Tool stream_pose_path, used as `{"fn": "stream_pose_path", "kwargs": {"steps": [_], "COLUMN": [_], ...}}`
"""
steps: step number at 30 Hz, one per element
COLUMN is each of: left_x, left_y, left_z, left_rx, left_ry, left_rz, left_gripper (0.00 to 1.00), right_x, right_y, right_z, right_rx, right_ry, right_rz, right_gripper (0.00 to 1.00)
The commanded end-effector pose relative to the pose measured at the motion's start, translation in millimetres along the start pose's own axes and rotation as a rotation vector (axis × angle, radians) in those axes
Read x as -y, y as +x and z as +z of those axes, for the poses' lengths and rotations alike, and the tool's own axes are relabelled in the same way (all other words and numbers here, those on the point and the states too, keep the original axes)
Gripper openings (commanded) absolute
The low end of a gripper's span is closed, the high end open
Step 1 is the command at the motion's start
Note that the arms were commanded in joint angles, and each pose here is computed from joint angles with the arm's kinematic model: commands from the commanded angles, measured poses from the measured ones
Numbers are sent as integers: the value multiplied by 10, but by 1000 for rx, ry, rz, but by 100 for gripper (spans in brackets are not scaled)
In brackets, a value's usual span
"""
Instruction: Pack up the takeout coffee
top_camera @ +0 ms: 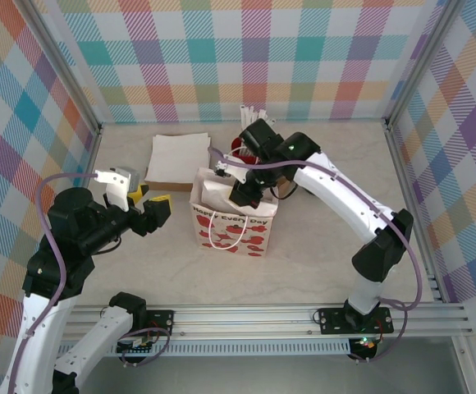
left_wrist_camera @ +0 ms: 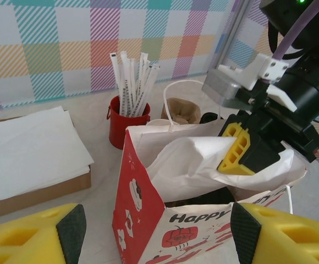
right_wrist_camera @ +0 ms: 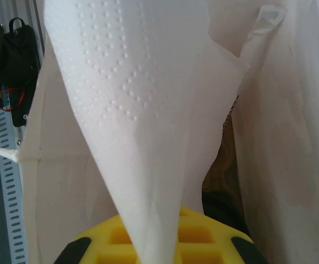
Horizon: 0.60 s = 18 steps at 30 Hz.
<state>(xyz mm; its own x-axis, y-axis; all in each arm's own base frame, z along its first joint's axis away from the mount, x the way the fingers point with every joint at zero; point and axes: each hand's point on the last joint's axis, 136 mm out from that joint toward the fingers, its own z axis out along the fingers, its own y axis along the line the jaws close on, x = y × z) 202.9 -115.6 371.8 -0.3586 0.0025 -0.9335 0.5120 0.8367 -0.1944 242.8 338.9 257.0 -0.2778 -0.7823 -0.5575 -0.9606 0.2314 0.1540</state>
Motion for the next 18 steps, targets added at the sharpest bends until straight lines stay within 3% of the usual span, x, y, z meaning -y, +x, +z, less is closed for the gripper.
{"fn": "stream_pose_path", "kwargs": {"steps": [1,18], "left_x": [-11,-14], "left_y": [-35,-25], "left_z": [45,75], "left_rx": [18,13], "left_ry": [-1,2], "left_rz": [-7,-9], "left_gripper": [72,71], "right_x": [-20,22], "right_y": [137,339], "right_z": [165,492], "right_rx": [-80,-224], "right_ry": [-8,13], "right_rz": [-14,4], "right_gripper": [3,9]}}
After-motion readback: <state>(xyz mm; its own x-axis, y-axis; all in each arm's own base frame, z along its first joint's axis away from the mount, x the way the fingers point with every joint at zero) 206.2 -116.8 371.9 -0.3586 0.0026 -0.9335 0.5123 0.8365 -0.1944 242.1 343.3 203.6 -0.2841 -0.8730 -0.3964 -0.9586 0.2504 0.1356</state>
